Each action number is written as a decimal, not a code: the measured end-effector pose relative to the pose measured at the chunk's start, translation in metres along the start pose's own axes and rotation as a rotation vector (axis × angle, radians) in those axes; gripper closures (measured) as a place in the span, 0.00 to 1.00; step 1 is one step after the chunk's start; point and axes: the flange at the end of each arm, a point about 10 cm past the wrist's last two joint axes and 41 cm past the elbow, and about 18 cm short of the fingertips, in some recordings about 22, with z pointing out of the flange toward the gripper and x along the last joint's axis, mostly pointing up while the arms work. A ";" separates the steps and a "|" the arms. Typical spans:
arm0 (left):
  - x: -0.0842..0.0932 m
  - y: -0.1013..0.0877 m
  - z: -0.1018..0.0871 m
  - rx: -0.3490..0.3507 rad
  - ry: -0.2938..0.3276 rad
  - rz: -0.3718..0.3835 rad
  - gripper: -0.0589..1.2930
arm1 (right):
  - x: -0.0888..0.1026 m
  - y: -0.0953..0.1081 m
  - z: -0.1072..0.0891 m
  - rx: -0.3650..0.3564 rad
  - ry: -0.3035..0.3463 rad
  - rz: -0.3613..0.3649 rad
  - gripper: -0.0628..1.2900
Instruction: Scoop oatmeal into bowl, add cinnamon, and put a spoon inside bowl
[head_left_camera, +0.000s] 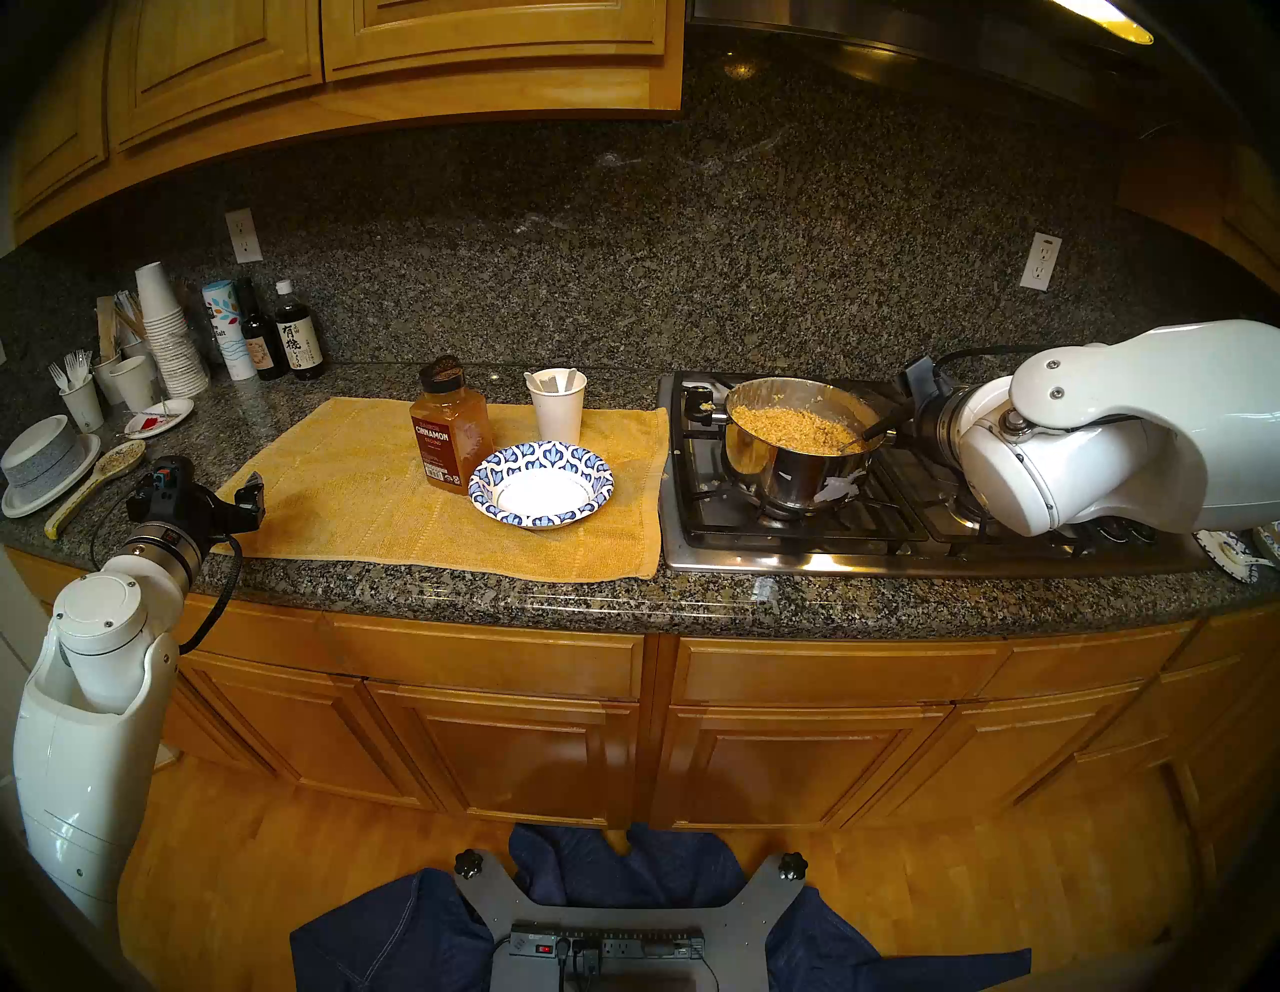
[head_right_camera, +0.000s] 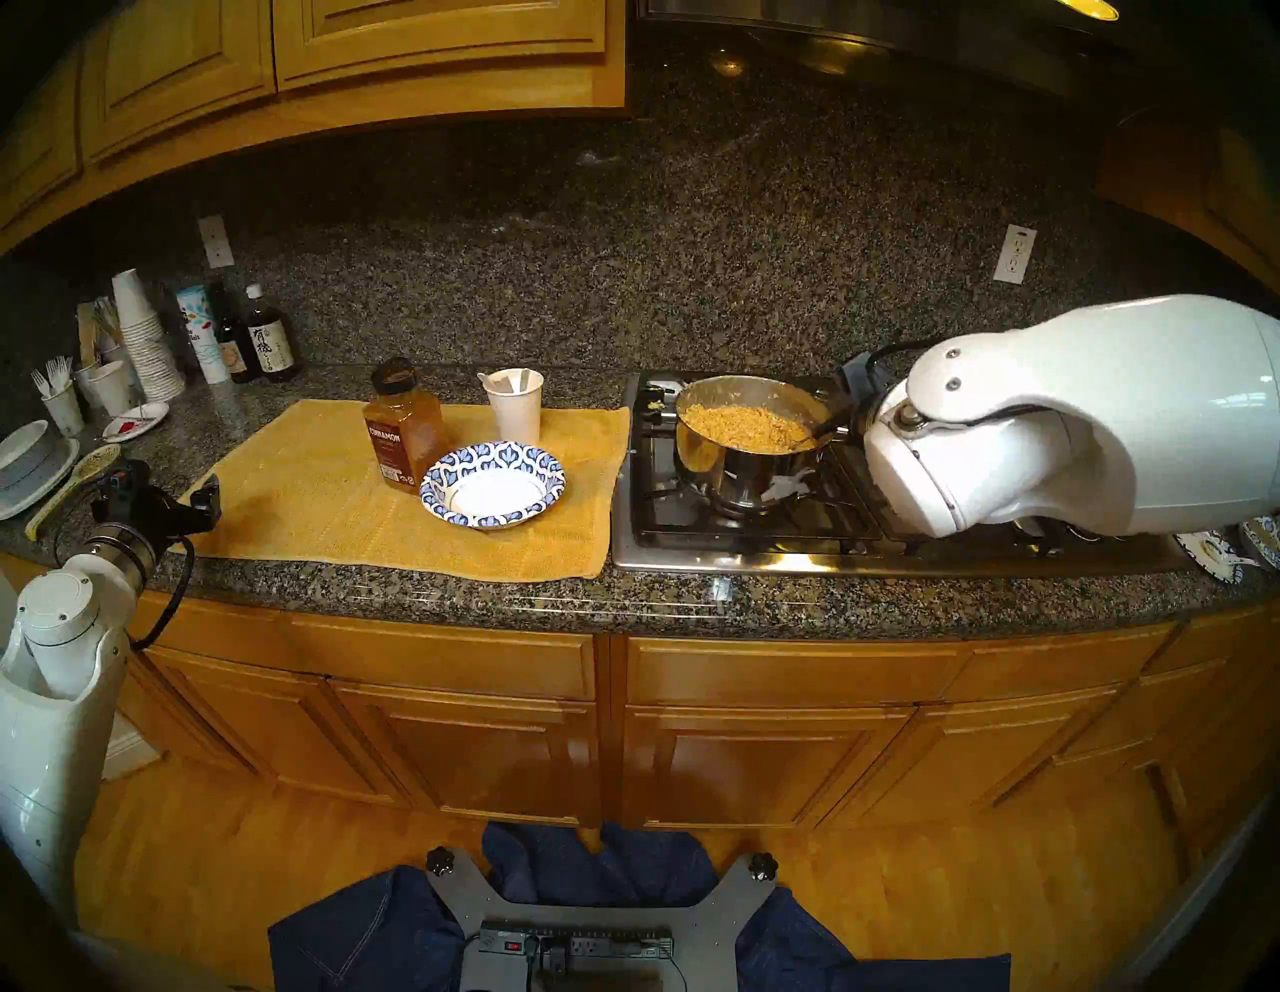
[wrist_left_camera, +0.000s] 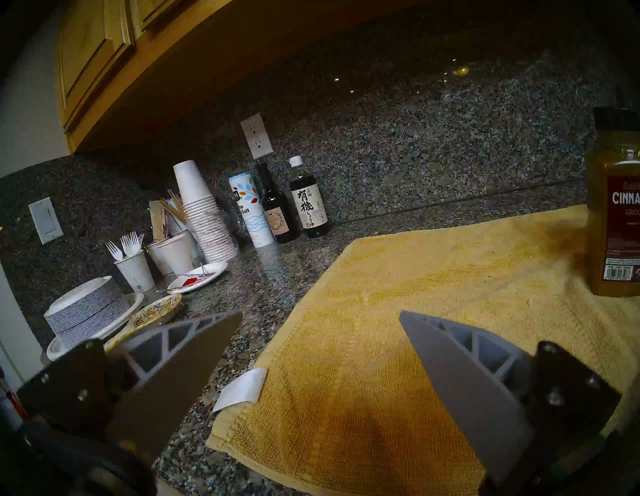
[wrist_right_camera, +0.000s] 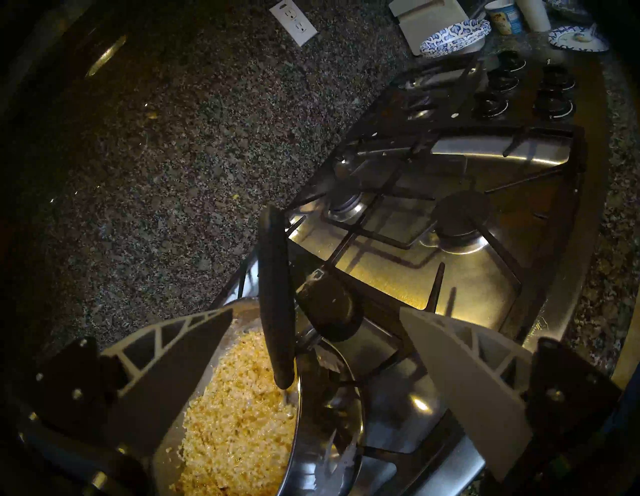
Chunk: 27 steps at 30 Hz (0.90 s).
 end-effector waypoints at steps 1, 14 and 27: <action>0.000 0.000 0.000 0.000 0.000 0.000 0.04 | 0.000 0.000 0.000 0.000 0.001 0.000 0.03; 0.000 0.000 0.000 0.000 0.000 0.000 0.04 | 0.005 -0.009 0.018 0.016 0.037 0.000 0.03; 0.000 0.000 0.000 0.000 -0.001 -0.001 0.04 | -0.005 -0.015 0.035 0.021 0.032 -0.006 0.03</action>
